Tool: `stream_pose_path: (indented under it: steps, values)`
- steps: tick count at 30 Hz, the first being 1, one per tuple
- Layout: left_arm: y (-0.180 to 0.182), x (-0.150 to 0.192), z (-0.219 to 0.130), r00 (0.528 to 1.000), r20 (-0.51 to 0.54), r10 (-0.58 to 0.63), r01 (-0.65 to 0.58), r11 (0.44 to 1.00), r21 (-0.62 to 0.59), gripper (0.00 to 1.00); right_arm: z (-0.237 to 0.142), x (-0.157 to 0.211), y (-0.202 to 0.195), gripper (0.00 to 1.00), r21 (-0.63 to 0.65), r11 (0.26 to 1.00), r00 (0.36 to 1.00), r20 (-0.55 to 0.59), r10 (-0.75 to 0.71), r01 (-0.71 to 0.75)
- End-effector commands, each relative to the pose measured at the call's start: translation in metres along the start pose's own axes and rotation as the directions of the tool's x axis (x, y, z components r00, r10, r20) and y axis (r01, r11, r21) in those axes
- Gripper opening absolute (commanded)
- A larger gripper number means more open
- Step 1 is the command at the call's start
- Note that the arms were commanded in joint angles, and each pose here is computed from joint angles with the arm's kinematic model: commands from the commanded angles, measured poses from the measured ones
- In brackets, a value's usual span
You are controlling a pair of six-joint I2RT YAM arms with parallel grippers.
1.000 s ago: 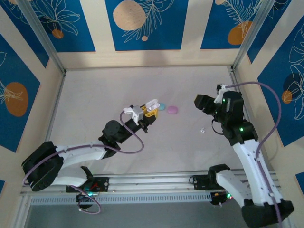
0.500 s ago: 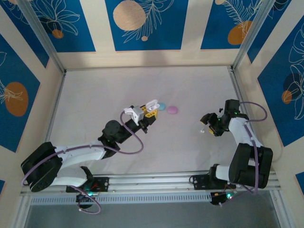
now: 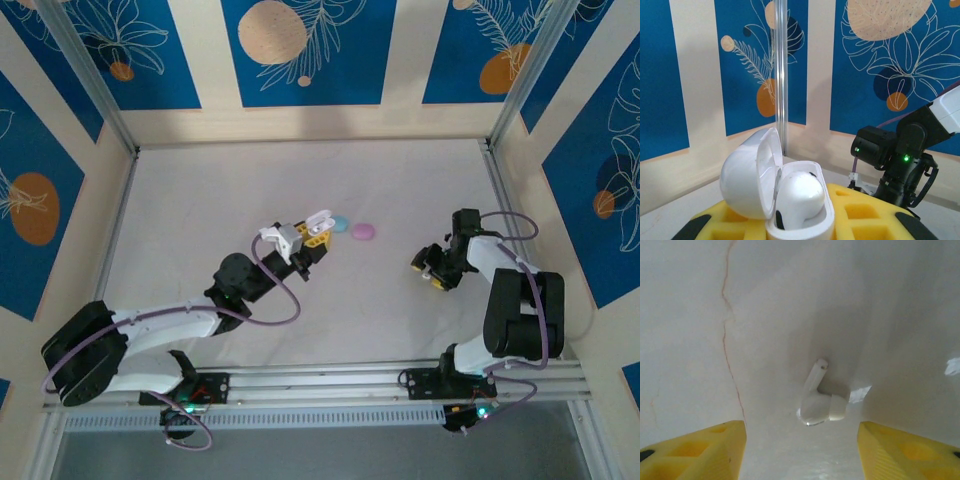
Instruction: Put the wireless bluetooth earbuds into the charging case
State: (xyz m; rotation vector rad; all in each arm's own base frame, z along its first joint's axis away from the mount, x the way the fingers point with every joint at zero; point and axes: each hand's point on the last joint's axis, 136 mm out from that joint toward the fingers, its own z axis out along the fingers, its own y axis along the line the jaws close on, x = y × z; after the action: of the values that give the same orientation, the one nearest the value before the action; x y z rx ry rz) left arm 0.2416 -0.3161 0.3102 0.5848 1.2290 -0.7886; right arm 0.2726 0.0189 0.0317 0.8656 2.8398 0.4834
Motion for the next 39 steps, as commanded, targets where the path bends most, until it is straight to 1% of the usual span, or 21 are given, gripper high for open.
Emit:
stream_pose_path:
  steps: [1, 8, 15, 25, 30, 34, 37, 39]
  values:
    - [-0.001, -0.010, -0.005, 0.999, 0.030, 0.017, -0.016, 1.000, -0.011, 0.09, -0.003, -0.012, 0.000, 0.61, 0.048, 0.998, 0.999, 0.030, -0.040, 0.039]
    - [0.000, -0.009, -0.004, 0.999, 0.028, 0.019, -0.019, 1.000, -0.014, 0.10, 0.007, -0.012, 0.009, 0.58, 0.039, 0.997, 0.998, -0.014, -0.063, 0.064]
    - [0.000, -0.009, -0.005, 0.999, 0.025, 0.023, -0.023, 1.000, -0.018, 0.10, 0.013, -0.002, 0.016, 0.58, 0.044, 0.996, 0.996, -0.040, -0.076, 0.078]
    - [0.000, -0.008, -0.003, 1.000, 0.022, 0.022, -0.021, 1.000, -0.016, 0.10, 0.014, 0.013, 0.056, 0.57, -0.079, 0.990, 0.988, -0.095, -0.124, 0.117]
    - [-0.001, -0.008, -0.002, 1.000, 0.021, 0.020, -0.020, 1.000, -0.011, 0.10, 0.014, 0.012, 0.072, 0.57, -0.104, 0.978, 0.976, -0.096, -0.194, 0.184]
    - [-0.001, -0.009, -0.003, 1.000, 0.019, 0.020, -0.020, 1.000, -0.012, 0.10, 0.005, 0.013, 0.076, 0.57, -0.109, 0.970, 0.969, -0.099, -0.227, 0.216]
    - [0.000, -0.009, -0.003, 1.000, 0.018, 0.019, -0.018, 1.000, -0.013, 0.10, -0.004, 0.009, 0.076, 0.57, -0.103, 0.964, 0.965, -0.065, -0.254, 0.246]
    - [-0.001, -0.008, -0.003, 1.000, 0.016, 0.018, -0.018, 1.000, -0.010, 0.10, -0.007, -0.002, 0.071, 0.57, -0.062, 0.963, 0.964, -0.025, -0.263, 0.261]
